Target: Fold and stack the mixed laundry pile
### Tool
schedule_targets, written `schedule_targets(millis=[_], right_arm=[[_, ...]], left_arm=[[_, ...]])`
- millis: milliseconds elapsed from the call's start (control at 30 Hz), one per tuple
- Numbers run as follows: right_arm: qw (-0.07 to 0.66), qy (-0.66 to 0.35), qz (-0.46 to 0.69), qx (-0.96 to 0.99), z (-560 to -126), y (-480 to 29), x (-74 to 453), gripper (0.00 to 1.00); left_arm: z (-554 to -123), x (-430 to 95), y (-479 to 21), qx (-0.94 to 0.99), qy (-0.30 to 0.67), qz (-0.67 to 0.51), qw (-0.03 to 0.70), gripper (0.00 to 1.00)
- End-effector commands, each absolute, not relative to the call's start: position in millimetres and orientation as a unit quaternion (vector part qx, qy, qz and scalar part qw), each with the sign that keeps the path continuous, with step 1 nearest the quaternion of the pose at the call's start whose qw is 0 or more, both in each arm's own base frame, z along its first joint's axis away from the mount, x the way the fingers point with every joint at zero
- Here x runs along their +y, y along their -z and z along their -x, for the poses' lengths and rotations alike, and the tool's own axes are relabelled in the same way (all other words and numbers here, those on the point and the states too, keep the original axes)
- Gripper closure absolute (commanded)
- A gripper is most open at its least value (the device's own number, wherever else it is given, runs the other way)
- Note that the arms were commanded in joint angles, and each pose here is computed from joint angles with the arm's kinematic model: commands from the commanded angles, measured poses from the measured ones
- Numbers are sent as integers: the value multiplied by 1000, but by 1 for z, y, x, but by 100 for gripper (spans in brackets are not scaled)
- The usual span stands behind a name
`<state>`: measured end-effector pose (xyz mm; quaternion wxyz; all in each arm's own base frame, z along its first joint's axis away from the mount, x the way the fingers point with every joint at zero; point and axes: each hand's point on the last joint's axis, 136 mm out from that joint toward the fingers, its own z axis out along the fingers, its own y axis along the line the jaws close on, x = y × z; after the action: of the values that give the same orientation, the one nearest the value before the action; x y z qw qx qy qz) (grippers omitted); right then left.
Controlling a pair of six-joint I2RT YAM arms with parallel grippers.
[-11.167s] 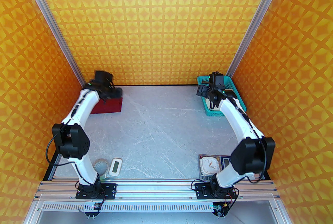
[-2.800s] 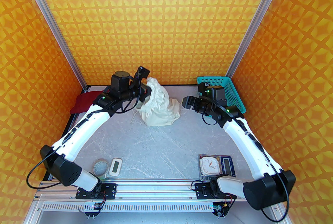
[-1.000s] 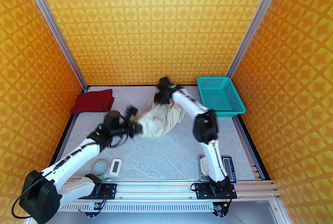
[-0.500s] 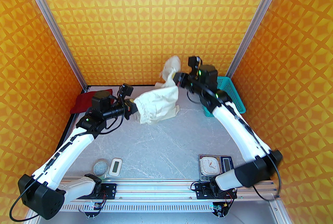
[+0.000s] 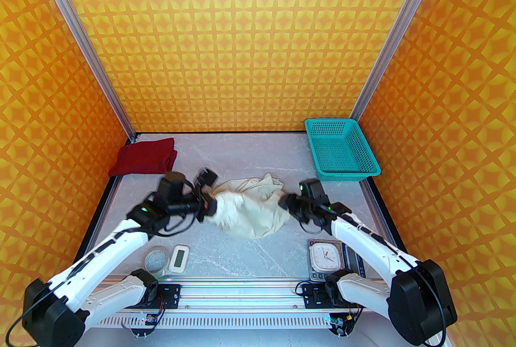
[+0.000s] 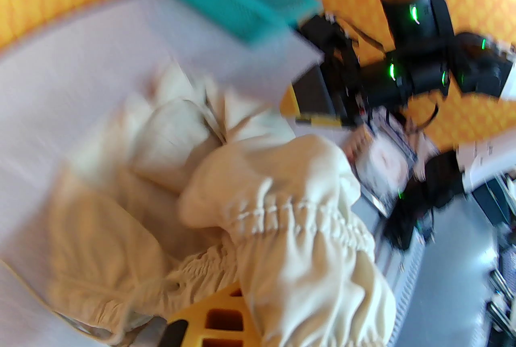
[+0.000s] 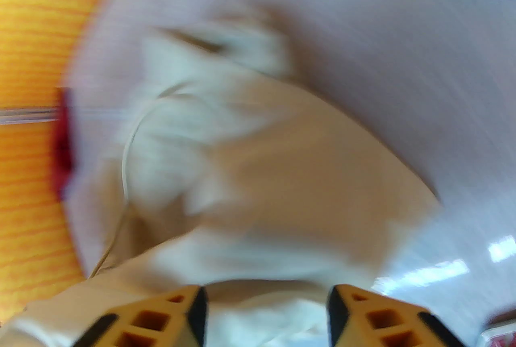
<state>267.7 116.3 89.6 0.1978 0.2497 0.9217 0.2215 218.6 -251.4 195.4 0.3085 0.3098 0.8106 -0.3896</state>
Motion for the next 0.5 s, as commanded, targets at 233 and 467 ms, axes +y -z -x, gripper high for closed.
schedule_targets(millis=[233, 467], right_arm=[[142, -280, -343, 885, -277, -109, 115, 22], [102, -301, -389, 865, -273, -69, 122, 21]], left_arm=[[-207, -253, -185, 814, 394, -308, 296, 100], [-206, -253, -183, 812, 396, -306, 299, 100]])
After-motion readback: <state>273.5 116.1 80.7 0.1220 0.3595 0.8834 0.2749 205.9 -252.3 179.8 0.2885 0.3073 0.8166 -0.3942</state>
